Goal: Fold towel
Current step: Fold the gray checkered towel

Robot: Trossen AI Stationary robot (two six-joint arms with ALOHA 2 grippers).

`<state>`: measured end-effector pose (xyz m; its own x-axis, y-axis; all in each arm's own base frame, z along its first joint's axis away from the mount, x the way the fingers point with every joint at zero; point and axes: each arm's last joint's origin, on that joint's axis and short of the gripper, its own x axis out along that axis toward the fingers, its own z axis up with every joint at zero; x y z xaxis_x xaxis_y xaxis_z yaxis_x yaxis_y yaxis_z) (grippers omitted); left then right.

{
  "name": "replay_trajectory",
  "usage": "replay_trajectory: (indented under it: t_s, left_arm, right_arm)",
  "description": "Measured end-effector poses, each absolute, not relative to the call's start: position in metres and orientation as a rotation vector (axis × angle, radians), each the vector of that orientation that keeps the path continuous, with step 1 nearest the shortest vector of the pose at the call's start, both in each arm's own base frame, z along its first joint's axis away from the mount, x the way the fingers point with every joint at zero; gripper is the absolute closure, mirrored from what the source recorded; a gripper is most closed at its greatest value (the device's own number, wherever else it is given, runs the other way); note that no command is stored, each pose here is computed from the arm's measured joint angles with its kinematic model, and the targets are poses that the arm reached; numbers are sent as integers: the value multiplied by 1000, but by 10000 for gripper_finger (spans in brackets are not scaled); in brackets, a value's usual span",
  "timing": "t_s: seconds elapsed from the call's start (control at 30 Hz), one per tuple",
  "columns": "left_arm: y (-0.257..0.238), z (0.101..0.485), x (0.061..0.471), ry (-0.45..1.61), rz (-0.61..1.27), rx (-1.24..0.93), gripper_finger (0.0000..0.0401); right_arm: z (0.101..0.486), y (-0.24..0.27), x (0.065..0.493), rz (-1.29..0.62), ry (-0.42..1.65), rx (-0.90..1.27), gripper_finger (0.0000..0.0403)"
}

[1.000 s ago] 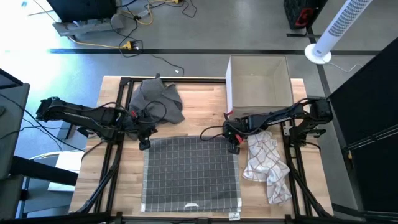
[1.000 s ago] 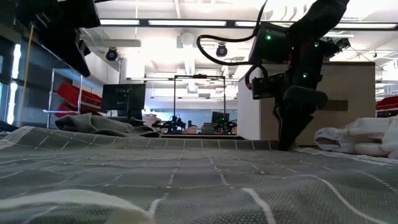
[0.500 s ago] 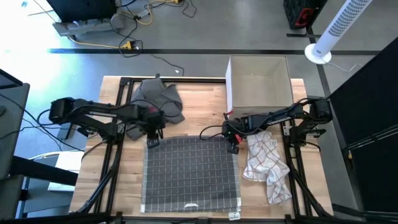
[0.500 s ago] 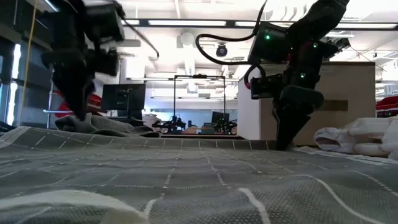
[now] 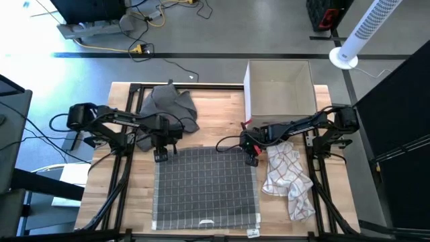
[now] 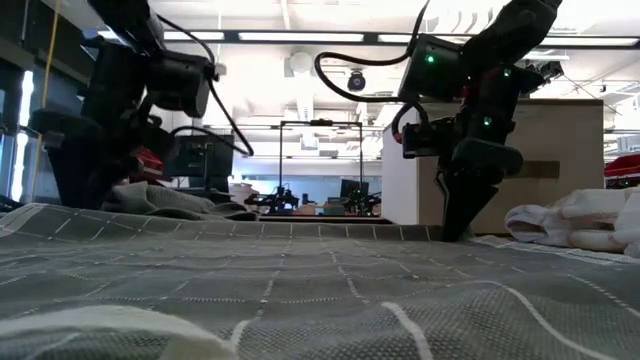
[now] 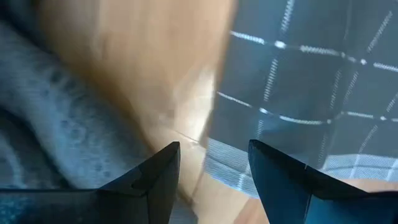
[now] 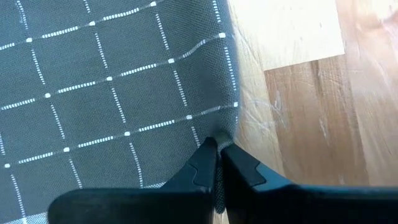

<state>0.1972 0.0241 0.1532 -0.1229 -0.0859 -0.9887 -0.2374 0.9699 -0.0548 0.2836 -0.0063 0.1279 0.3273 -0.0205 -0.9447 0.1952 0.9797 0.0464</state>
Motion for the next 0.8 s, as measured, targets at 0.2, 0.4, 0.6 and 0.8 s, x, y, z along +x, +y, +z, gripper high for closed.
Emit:
replay_trajectory:
  t_s: [0.2,0.4,0.6,0.8]
  left_arm:
    - [35,142,197,1794,393,-138,217]
    - [38,156,203,1858,381,-125,217]
    - [26,186,212,1791,118,-341,217]
    - [-2,168,215,1720,-6,-276,217]
  right_arm:
    - [128,-7,284,-147,1230,159,403]
    - [128,-8,284,-150,1229,159,403]
    - [128,-8,284,-153,1229,163,403]
    - [128,-8,283,-161,1231,181,403]
